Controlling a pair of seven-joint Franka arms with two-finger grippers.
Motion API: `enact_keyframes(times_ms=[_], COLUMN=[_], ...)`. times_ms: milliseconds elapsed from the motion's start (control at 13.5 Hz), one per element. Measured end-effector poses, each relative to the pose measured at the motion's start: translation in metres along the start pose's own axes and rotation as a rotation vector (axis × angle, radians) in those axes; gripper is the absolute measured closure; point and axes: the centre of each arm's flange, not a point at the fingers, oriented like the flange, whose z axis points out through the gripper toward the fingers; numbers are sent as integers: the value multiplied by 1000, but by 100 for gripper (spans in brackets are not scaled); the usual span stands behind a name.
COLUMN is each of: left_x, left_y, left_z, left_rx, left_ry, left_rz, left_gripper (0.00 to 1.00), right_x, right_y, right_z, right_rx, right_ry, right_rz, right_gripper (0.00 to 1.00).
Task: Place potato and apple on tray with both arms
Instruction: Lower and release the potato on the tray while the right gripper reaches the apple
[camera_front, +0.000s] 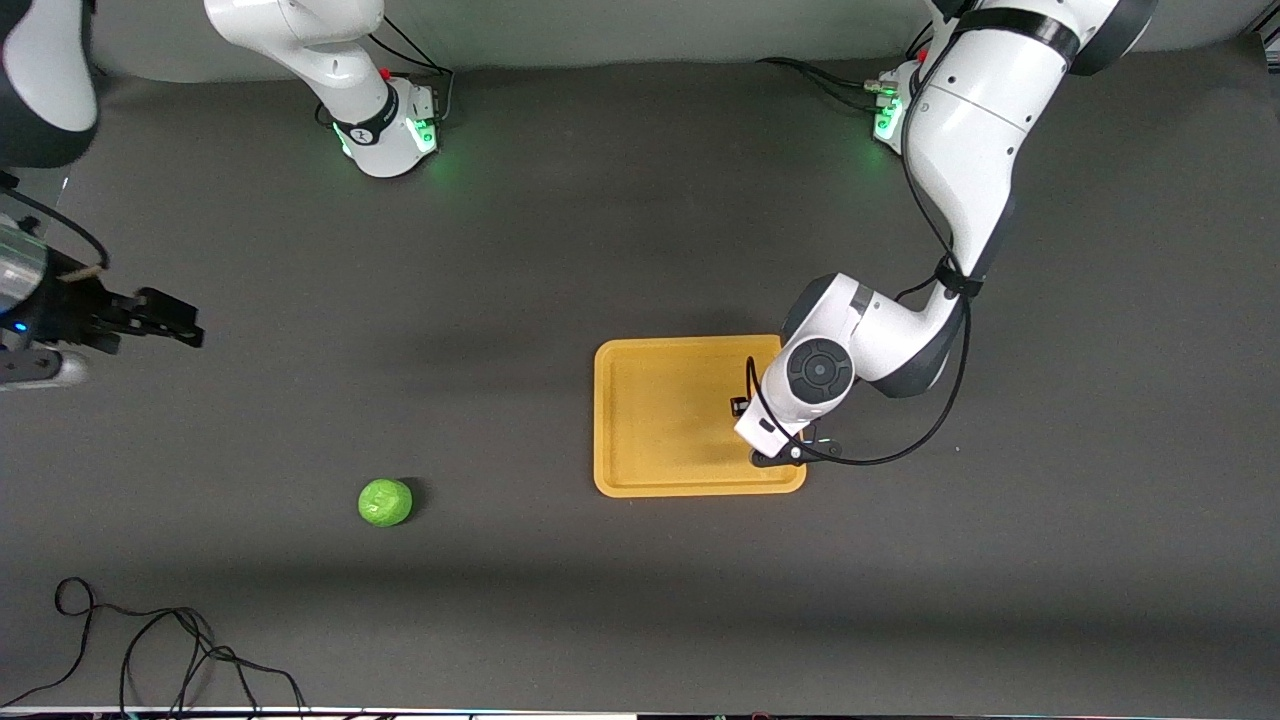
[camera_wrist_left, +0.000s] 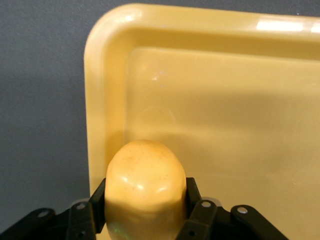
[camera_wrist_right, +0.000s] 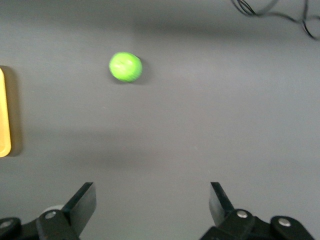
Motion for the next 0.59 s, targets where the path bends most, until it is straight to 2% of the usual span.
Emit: enact_keyframes(times_ms=[74, 222, 444, 593], left_x=[1, 3, 4, 7], left_y=[-2, -4, -4, -3], left_z=[0, 0, 0, -8], left_rx=[10, 17, 19, 12], left_ry=[7, 13, 17, 29], left_rz=[4, 6, 7, 3], left_gripper=[29, 26, 1, 0], right_x=[11, 29, 54, 71], right_y=[-17, -31, -31, -39], right_z=[1, 9, 31, 56], right_rx=[-3, -8, 3, 22], right_ry=[7, 9, 49, 66], right_rz=[-23, -41, -36, -41], right_gripper=[0, 0, 0, 0])
